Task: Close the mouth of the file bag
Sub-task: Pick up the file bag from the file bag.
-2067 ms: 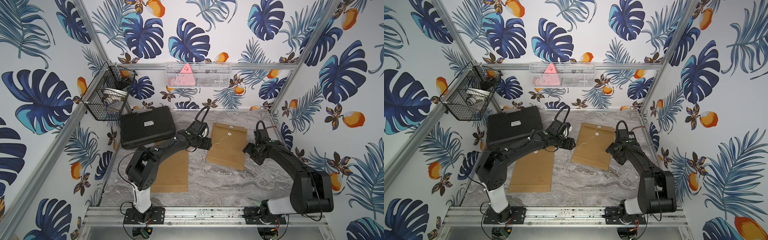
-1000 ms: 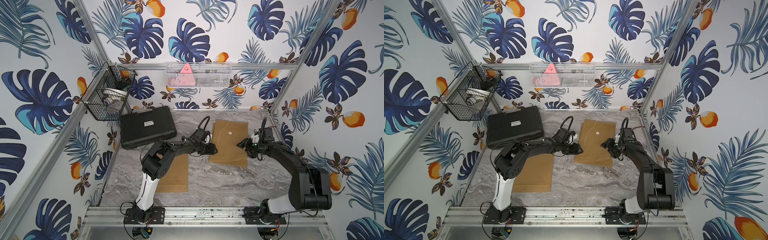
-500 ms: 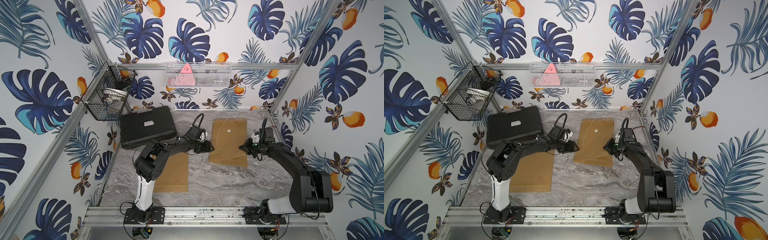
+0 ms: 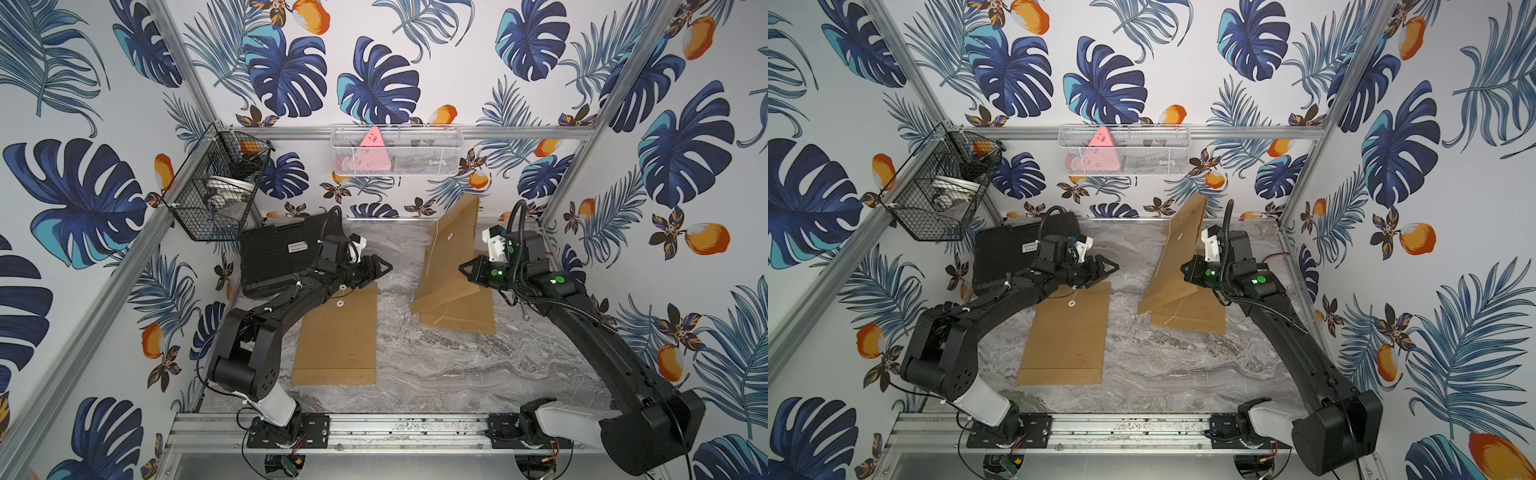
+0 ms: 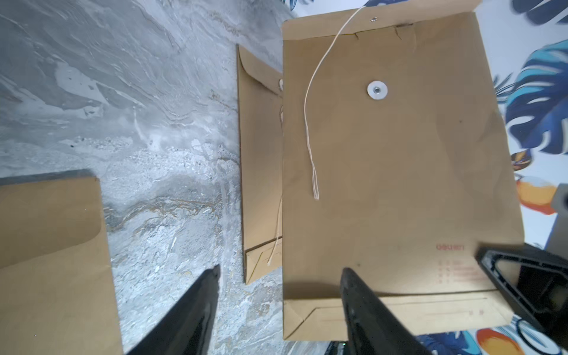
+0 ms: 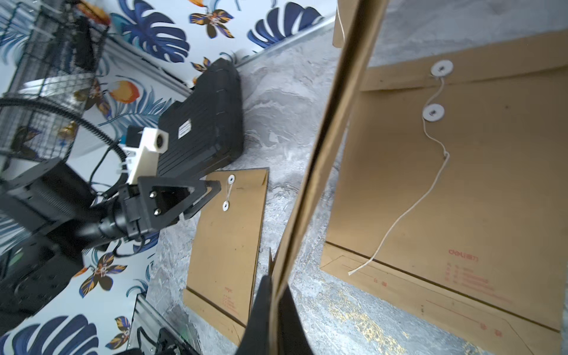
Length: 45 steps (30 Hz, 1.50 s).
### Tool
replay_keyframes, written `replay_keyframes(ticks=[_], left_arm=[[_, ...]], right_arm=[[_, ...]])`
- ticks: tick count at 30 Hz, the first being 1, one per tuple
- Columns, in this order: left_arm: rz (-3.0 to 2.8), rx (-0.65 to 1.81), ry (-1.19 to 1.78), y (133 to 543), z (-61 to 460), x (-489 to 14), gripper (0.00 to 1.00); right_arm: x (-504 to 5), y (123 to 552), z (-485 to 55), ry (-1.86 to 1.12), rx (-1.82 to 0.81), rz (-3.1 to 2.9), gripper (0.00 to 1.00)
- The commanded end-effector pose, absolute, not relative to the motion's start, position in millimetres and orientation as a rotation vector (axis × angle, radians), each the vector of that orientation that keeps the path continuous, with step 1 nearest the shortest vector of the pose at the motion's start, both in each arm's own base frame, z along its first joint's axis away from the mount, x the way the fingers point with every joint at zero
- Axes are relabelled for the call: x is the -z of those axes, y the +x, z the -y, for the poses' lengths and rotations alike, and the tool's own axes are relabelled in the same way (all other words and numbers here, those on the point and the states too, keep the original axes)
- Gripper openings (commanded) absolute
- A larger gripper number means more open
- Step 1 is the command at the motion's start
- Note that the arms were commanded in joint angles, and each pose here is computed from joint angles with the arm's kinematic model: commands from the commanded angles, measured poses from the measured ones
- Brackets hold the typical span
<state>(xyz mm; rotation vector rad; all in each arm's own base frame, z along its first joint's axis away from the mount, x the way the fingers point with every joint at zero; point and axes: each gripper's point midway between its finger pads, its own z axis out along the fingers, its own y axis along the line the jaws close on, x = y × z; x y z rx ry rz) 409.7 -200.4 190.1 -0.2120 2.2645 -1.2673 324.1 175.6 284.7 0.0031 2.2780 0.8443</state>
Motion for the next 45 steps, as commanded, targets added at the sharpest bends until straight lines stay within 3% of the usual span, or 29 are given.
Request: replay_keyframes(ticks=[1,9,21,27,36,45], left_arm=[[-2.073,1.415,-0.218,420.0,191.9,-235.4,0.69],[-1.805,1.62,-0.172,421.3,193.1,-293.5,0.73],[-1.53,1.741,0.002,402.3,179.6,-380.5,0.56],[-1.482,1.674,-0.105,413.4,128.1,-378.8,0.64],[-1.384,1.679,-0.049,414.4,125.4,-401.8,0.68],[-1.582,1.601,-0.062,432.7,152.1,-354.2,0.67]], right_arm=[[-314.8,302.0,-187.2,-0.181,-0.873,-2.208,0.0],[-400.0,237.5,-214.3,-0.489,-1.156,-1.784,0.0],[-397.9,236.5,-225.8,-0.54,-1.257,-1.669,0.0],[-409.9,232.9,-221.0,-0.541,-1.249,-1.622,0.0],[-419.6,233.6,-221.0,-0.57,-1.266,-1.602,0.0],[-423.6,232.0,-223.4,-0.589,-1.285,-1.587,0.0]])
